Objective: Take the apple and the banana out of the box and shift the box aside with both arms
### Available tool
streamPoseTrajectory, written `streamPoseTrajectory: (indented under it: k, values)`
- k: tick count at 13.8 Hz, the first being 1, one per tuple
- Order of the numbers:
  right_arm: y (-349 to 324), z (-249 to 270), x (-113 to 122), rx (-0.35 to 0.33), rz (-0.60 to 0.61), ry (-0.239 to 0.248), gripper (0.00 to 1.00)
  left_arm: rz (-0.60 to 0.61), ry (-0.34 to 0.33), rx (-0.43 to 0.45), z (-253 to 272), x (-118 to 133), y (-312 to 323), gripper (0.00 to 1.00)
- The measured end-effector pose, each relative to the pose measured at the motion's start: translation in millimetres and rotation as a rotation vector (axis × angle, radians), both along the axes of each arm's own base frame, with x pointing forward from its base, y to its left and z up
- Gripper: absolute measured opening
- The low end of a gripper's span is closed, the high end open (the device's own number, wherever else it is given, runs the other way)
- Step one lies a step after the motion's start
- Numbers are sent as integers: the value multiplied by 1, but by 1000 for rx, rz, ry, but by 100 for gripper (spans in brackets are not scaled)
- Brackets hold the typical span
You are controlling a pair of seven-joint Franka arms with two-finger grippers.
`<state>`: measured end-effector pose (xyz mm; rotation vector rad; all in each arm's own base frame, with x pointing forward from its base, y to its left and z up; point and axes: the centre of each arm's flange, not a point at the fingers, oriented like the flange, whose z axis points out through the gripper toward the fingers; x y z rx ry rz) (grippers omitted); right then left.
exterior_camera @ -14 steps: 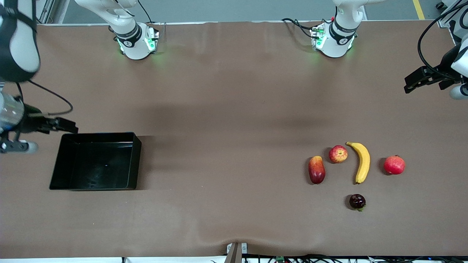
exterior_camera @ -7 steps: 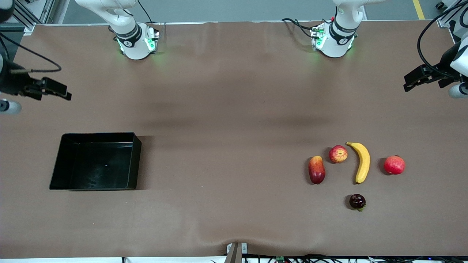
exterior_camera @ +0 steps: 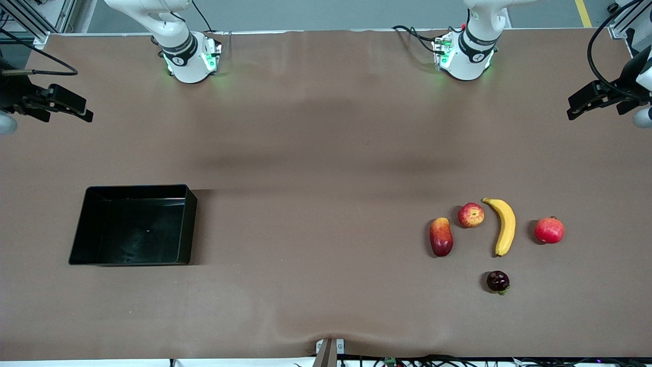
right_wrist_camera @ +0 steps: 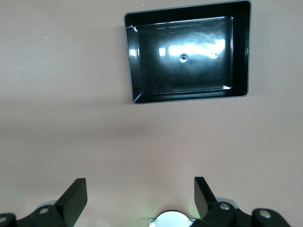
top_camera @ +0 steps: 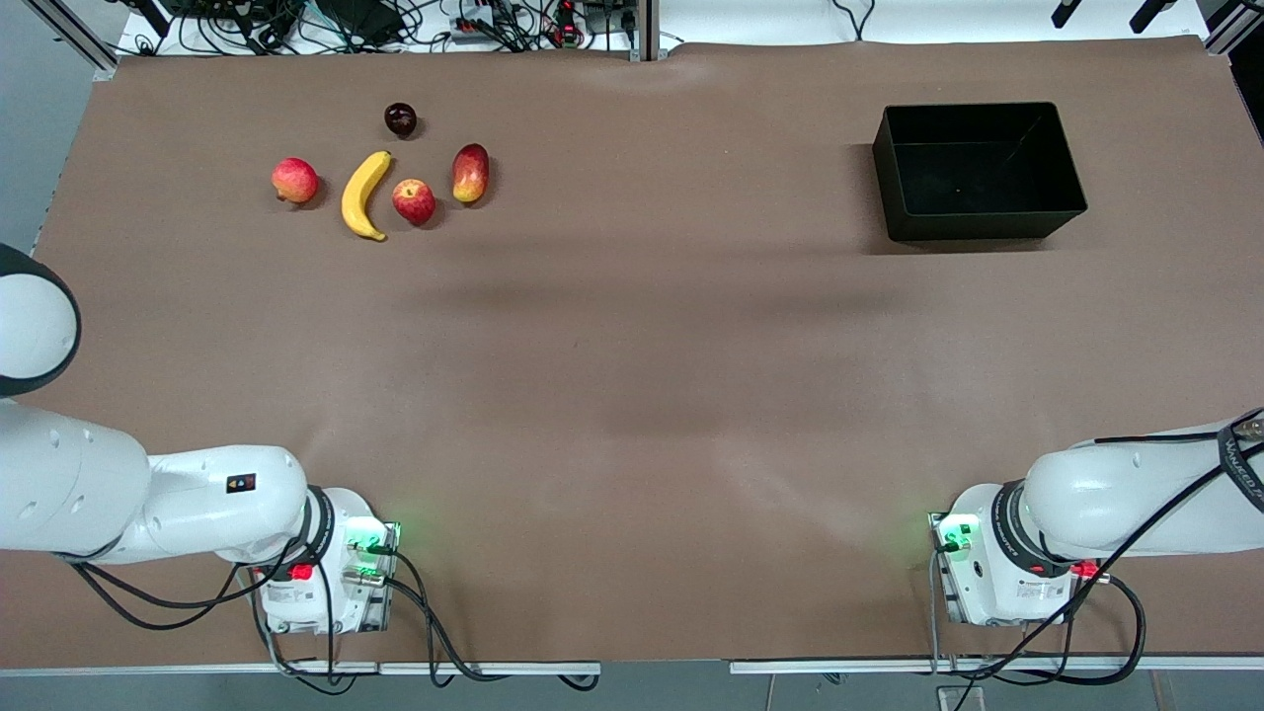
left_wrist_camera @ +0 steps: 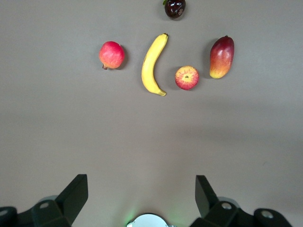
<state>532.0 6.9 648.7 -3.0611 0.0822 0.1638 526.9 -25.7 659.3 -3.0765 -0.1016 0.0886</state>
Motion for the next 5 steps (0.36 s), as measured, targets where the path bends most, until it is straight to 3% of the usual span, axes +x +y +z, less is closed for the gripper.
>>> streamPoseTrajectory:
  k: [5]
  values:
    - [-1,-18,8,3,25,-25,100,-6,10,0,1,-2,-3,100]
